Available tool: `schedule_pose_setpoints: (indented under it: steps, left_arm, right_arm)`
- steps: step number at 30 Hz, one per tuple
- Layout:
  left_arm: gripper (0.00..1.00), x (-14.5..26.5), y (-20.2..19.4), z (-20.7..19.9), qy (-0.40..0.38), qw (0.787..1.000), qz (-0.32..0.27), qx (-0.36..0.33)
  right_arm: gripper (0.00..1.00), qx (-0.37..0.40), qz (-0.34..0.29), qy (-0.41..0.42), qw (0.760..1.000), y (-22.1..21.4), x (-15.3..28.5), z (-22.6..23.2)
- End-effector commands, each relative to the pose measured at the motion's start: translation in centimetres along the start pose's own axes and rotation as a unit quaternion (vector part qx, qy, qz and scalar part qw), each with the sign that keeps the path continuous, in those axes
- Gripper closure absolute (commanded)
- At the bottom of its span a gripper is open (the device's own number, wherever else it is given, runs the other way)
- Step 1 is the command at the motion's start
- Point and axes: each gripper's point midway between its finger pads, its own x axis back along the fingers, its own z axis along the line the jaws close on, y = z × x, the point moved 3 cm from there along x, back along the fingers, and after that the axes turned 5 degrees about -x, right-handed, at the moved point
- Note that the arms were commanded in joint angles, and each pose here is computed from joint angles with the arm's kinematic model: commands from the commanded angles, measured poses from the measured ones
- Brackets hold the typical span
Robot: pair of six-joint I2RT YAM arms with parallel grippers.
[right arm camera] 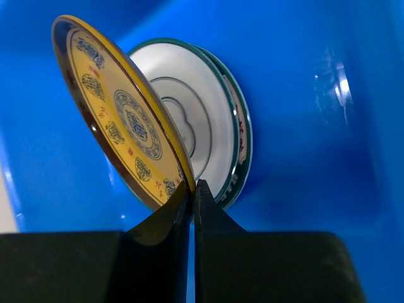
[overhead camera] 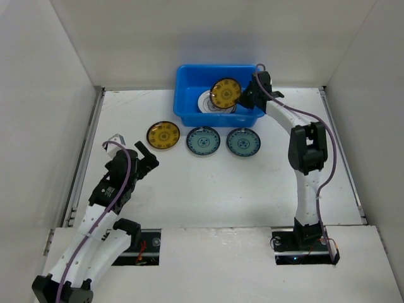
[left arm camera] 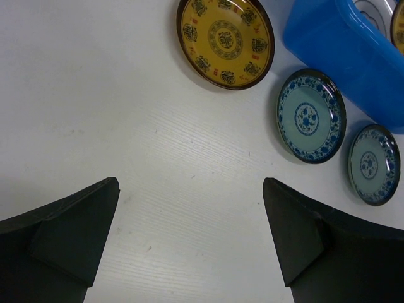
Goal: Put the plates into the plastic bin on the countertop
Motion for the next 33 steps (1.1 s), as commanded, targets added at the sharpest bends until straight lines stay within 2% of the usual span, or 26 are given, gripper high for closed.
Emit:
schedule_pose_setpoints:
  steps: [1, 9, 16, 19, 25, 29, 33]
  left_arm:
    - [0.00, 0.2, -0.5, 0.9, 0.021, 1.000, 0.006, 0.016]
    - [0.00, -0.8, -1.7, 1.0, 0.038, 0.999, 0.032, 0.019]
    - [0.00, -2.1, -1.8, -0.1, 0.028, 0.999, 0.039, 0.025]
    - [0.00, -2.7, -1.8, -0.5, 0.026, 0.998, 0.042, 0.031]
    - [0.00, -4.7, -1.8, -1.3, 0.016, 0.997, 0.047, 0.055]
    - [0.00, -7.3, -2.4, -1.8, -0.002, 0.994, 0.066, 0.090]
    - [0.00, -10.6, -1.9, -1.1, -0.008, 0.985, 0.064, 0.160]
  right_arm:
    - [0.92, 0.018, -0.033, 0.056, 0.998, 2.1, 0.9, 4.7]
    - [0.84, 0.027, -0.002, 0.037, 0.999, -0.1, -2.0, 3.4]
    - [0.66, 0.051, 0.020, 0.007, 0.998, -1.3, -2.4, 2.2]
    - [0.52, 0.059, 0.026, 0.002, 0.998, -1.7, -2.1, 2.0]
    - [0.25, 0.108, -0.002, 0.022, 0.994, -0.9, 1.7, 4.6]
    - [0.22, 0.130, -0.035, 0.060, 0.989, 0.3, 6.4, 7.3]
    - [0.20, 0.140, -0.068, 0.097, 0.983, 1.4, 11.4, 8.8]
